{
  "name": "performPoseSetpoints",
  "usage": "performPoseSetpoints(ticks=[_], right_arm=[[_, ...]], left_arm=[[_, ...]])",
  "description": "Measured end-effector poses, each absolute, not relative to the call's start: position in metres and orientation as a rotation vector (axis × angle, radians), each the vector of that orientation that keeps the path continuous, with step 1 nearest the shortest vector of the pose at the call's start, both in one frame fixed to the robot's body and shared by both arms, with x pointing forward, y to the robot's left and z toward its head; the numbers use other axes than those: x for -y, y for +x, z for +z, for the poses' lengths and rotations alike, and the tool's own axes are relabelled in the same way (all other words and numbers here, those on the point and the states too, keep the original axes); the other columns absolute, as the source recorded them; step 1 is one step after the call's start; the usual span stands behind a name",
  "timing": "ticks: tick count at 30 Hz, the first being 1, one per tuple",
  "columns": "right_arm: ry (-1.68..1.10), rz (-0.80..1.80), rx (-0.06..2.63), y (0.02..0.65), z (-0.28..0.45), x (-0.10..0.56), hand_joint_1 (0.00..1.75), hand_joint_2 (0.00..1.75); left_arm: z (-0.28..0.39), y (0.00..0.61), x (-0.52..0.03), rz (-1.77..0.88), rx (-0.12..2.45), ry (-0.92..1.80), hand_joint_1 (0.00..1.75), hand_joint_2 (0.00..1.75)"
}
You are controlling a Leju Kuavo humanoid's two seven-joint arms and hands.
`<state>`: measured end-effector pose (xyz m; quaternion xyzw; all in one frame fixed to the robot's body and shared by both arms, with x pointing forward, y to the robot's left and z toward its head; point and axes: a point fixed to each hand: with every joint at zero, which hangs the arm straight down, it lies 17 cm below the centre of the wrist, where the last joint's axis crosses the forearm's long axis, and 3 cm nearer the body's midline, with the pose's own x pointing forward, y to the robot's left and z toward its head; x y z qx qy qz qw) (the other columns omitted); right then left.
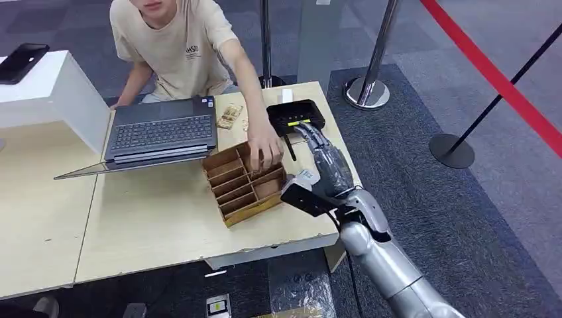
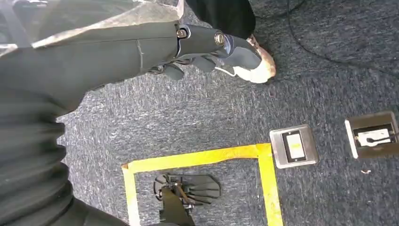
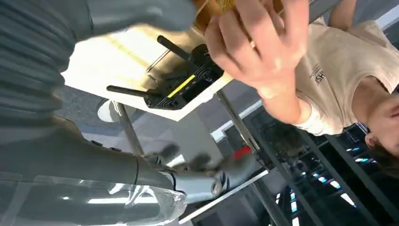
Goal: Pass the card to the sensor for recognition and then transmit it.
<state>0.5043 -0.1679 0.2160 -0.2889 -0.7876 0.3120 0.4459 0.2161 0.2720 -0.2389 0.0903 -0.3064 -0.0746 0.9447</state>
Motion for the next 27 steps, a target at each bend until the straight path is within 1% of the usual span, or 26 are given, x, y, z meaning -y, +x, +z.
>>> performPoseSetpoints(ticks=[1, 2, 4, 6, 7, 8, 10, 11, 13, 14, 15, 17, 20, 22, 23, 24, 25, 26, 27], right_arm=[[-0.716, 0.774, 1.951, 0.5042, 0.216, 0.1678, 1.12, 1.75], [-0.715, 0.774, 1.951, 0.5041, 0.2159, 0.1675, 0.98, 1.75], [-0.715, 0.776, 1.952, 0.504, 0.2157, 0.1673, 1.01, 1.75], [-0.714, 0.777, 1.952, 0.5038, 0.2154, 0.167, 0.98, 1.75], [-0.714, 0.777, 1.952, 0.5038, 0.2151, 0.1669, 1.03, 1.75], [-0.714, 0.778, 1.951, 0.5037, 0.2147, 0.1667, 1.03, 1.75], [-0.713, 0.78, 1.953, 0.5034, 0.2147, 0.1662, 0.73, 1.75], [-0.713, 0.781, 1.954, 0.5032, 0.2148, 0.1658, 0.7, 1.75], [-0.712, 0.783, 1.955, 0.503, 0.2143, 0.1651, 0.68, 1.75], [-0.711, 0.785, 1.954, 0.5029, 0.2136, 0.1646, 0.58, 1.75], [-0.71, 0.787, 1.952, 0.5029, 0.2126, 0.1646, 0.54, 1.75], [-0.708, 0.79, 1.954, 0.5024, 0.2121, 0.1634, 0.56, 1.75], [-0.705, 0.791, 1.955, 0.5019, 0.2119, 0.1625, 0.52, 1.75], [-0.701, 0.791, 1.957, 0.5016, 0.2117, 0.1618, 0.58, 1.75], [-0.7, 0.791, 1.957, 0.5014, 0.2116, 0.1615, 0.93, 1.75], [-0.7, 0.791, 1.957, 0.5013, 0.2115, 0.1613, 0.98, 1.75], [-0.699, 0.791, 1.958, 0.5012, 0.2115, 0.1611, 0.98, 1.75], [-0.698, 0.793, 1.957, 0.5011, 0.211, 0.1607, 1.03, 1.75], [-0.698, 0.794, 1.956, 0.5011, 0.2103, 0.1604, 0.99, 1.75]], left_arm=[[-0.2389, 0.2161, -0.272, -0.152, 0.624, 0.184, 0.0, 1.75], [-0.2389, 0.2161, -0.272, -0.152, 0.624, 0.184, 0.0, 1.75], [-0.2389, 0.2161, -0.272, -0.152, 0.624, 0.184, 0.0, 1.75], [-0.2389, 0.2161, -0.2721, -0.152, 0.624, 0.184, 0.0, 1.75], [-0.2389, 0.2161, -0.272, -0.152, 0.624, 0.184, 0.0, 1.75], [-0.2389, 0.2161, -0.272, -0.152, 0.624, 0.184, 0.0, 1.75], [-0.2389, 0.2161, -0.272, -0.152, 0.624, 0.184, 0.0, 1.75], [-0.2389, 0.2162, -0.272, -0.152, 0.624, 0.184, 0.0, 1.75], [-0.2389, 0.2162, -0.2721, -0.151, 0.624, 0.184, 0.0, 1.75], [-0.2389, 0.2163, -0.2722, -0.15, 0.624, 0.185, 0.0, 1.75], [-0.2388, 0.2164, -0.2723, -0.149, 0.624, 0.185, 0.0, 1.75], [-0.2388, 0.2165, -0.2726, -0.147, 0.624, 0.185, 0.0, 1.75], [-0.2388, 0.2166, -0.2727, -0.146, 0.624, 0.185, 0.0, 1.75], [-0.2388, 0.2166, -0.2727, -0.145, 0.624, 0.185, 0.0, 1.75], [-0.2388, 0.2166, -0.2727, -0.146, 0.624, 0.185, 0.0, 1.75], [-0.2388, 0.2166, -0.2727, -0.146, 0.624, 0.185, 0.0, 1.75], [-0.2388, 0.2167, -0.2727, -0.147, 0.624, 0.185, 0.0, 1.75], [-0.2388, 0.2167, -0.2727, -0.147, 0.624, 0.185, 0.0, 1.75], [-0.2388, 0.2166, -0.2727, -0.147, 0.624, 0.185, 0.0, 1.75]])
